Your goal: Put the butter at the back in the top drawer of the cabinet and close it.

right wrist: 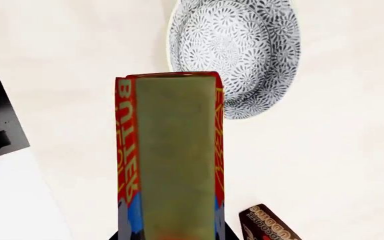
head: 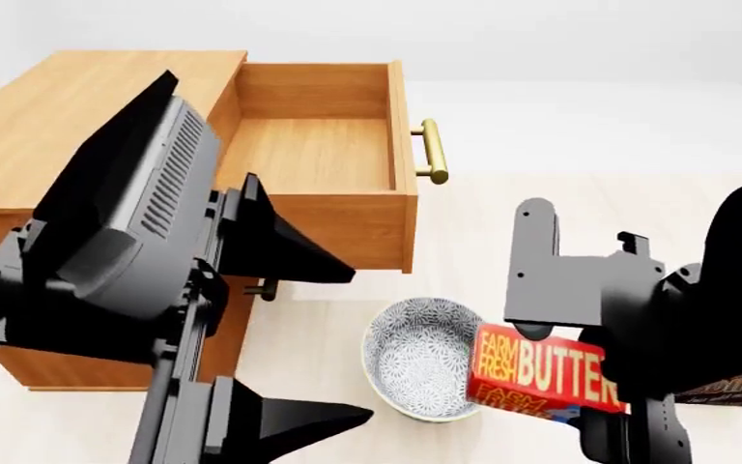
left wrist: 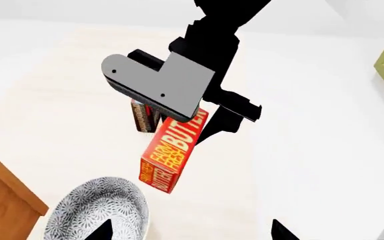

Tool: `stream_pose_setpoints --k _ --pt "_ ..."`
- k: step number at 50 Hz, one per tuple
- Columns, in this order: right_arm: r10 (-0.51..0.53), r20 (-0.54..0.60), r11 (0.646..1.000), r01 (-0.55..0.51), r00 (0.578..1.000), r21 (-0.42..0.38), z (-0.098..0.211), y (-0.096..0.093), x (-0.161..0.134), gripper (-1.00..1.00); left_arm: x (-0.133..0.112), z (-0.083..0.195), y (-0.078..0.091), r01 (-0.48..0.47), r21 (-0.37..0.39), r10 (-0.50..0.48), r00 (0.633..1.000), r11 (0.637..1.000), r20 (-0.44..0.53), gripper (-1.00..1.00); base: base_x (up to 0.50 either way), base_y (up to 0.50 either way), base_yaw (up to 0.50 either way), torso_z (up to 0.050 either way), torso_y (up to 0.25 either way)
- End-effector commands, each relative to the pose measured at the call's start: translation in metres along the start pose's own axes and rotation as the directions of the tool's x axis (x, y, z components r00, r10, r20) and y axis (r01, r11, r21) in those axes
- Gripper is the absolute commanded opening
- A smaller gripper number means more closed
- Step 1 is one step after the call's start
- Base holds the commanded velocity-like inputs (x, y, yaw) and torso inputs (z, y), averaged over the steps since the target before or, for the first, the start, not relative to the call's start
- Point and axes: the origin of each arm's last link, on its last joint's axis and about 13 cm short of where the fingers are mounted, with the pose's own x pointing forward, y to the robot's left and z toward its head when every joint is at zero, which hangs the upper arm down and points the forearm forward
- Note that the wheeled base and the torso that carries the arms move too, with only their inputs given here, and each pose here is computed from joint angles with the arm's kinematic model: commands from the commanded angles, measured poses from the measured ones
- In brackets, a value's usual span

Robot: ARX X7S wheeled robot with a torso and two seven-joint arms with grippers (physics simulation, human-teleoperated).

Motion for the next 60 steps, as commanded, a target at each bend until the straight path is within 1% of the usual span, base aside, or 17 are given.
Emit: stream_pose_setpoints --k 1,8,15,30,40,48,51,60 --pt "-0.028 0.055 0.998 0.032 0.998 -0.057 0.014 0.003 -0.011 -1.00 0.006 -0.003 0.007 0.030 0.006 -0.030 1.000 1.000 0.006 1.00 0.00 0.00 0.00 0.000 0.000" --pt "-0.023 0.092 0.996 0.031 0.995 -0.078 0.016 0.007 -0.017 -1.00 0.009 -0.009 0.011 0.045 0.003 -0.045 0.999 0.999 0.015 1.00 0.00 0.00 0.00 0.000 0.001" --pt "-0.021 0.116 0.996 0.030 0.993 -0.082 0.016 0.008 -0.020 -1.00 0.016 -0.016 0.015 0.065 -0.005 -0.065 0.998 0.998 0.020 1.00 0.00 0.00 0.00 0.000 0.000" --pt "-0.031 0.140 0.995 0.044 0.990 -0.092 0.021 0.011 -0.026 -1.00 0.025 -0.028 0.015 0.113 -0.004 -0.113 0.994 0.994 0.009 1.00 0.00 0.00 0.00 0.001 0.001" --pt "-0.028 0.157 0.993 0.045 0.987 -0.110 0.025 0.013 -0.029 -1.00 0.028 -0.029 0.019 0.133 -0.004 -0.133 0.991 0.991 0.028 1.00 0.00 0.00 0.00 0.001 0.001" --pt "-0.023 0.159 0.991 0.043 0.987 -0.124 0.028 0.014 -0.027 -1.00 0.032 -0.025 0.022 0.112 0.007 -0.112 0.991 0.994 0.072 1.00 0.00 0.00 0.00 0.000 0.000" --pt "-0.020 0.160 0.991 0.041 0.987 -0.131 0.029 0.015 -0.027 -1.00 0.034 -0.024 0.025 0.121 -0.012 -0.120 0.989 0.993 0.084 1.00 0.00 0.00 0.00 0.000 0.000" --pt "-0.021 0.156 0.990 0.042 0.987 -0.134 0.030 0.016 -0.028 -1.00 0.040 -0.028 0.030 0.114 -0.023 -0.112 0.990 0.993 0.085 1.00 0.00 0.00 0.00 0.000 0.001"
